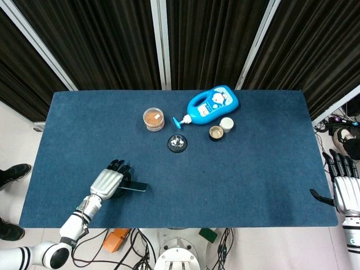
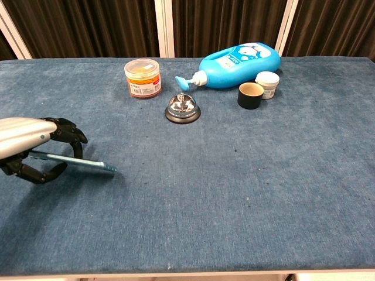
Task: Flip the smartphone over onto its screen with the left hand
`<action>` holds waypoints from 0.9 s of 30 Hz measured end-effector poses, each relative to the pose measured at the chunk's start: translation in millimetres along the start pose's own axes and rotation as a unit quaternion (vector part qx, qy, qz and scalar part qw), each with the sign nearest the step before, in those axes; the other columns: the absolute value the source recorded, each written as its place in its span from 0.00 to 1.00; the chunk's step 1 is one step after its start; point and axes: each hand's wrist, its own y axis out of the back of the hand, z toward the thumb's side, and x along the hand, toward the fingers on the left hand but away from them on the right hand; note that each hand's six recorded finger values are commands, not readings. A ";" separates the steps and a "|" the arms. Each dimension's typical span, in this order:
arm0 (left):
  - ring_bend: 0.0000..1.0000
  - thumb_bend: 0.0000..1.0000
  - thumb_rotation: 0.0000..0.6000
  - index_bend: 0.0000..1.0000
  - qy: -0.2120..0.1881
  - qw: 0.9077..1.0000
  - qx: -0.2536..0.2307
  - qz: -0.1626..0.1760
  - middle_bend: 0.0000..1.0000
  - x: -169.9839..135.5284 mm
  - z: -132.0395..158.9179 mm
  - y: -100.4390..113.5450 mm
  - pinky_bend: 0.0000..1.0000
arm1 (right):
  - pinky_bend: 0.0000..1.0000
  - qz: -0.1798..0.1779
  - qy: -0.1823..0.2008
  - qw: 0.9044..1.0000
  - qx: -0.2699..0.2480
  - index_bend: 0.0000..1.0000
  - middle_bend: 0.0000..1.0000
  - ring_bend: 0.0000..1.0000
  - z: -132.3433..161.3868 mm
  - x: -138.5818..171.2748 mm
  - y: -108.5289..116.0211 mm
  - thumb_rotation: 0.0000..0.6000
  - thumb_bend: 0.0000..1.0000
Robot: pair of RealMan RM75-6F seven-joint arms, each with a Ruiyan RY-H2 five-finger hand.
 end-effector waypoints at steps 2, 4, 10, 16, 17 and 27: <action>0.03 0.56 1.00 0.48 -0.001 1.000 -0.001 -0.009 0.16 2.5 -1.0 1.3 0.00 | 0.00 0.001 -0.001 1.000 -0.001 0.00 0.03 0.00 -0.2 0.5 -0.4 1.00 0.25; 0.03 0.56 1.00 0.44 -0.002 1.000 -0.003 -0.018 0.16 5.4 -1.6 2.7 0.00 | 0.00 0.001 -0.001 1.000 -0.001 0.00 0.03 0.00 -0.3 0.9 -0.6 1.00 0.25; 0.02 0.56 1.00 0.30 -0.001 0.999 -0.013 -0.048 0.16 16.9 -4.0 8.5 0.00 | 0.00 0.000 -0.004 1.000 -0.001 0.00 0.03 0.00 -1.2 2.8 0.2 1.00 0.25; 0.01 0.56 1.00 0.18 0.003 0.997 -0.013 -0.075 0.12 28.2 -7.1 16.2 0.00 | 0.00 0.002 -0.008 1.000 -0.001 0.00 0.03 0.00 -2.5 4.1 -0.6 1.00 0.25; 0.00 0.56 1.00 0.16 0.005 0.997 -0.012 -0.077 0.12 29.9 -7.9 18.0 0.00 | 0.00 0.003 -0.008 1.000 -0.001 0.00 0.03 0.00 -2.7 4.2 -0.7 1.00 0.25; 0.00 0.55 1.00 0.12 0.014 0.997 -0.032 -0.075 0.10 41.5 -6.7 30.7 0.00 | 0.00 0.005 -0.013 1.000 -0.002 0.00 0.03 0.00 -5.5 5.0 -1.4 1.00 0.25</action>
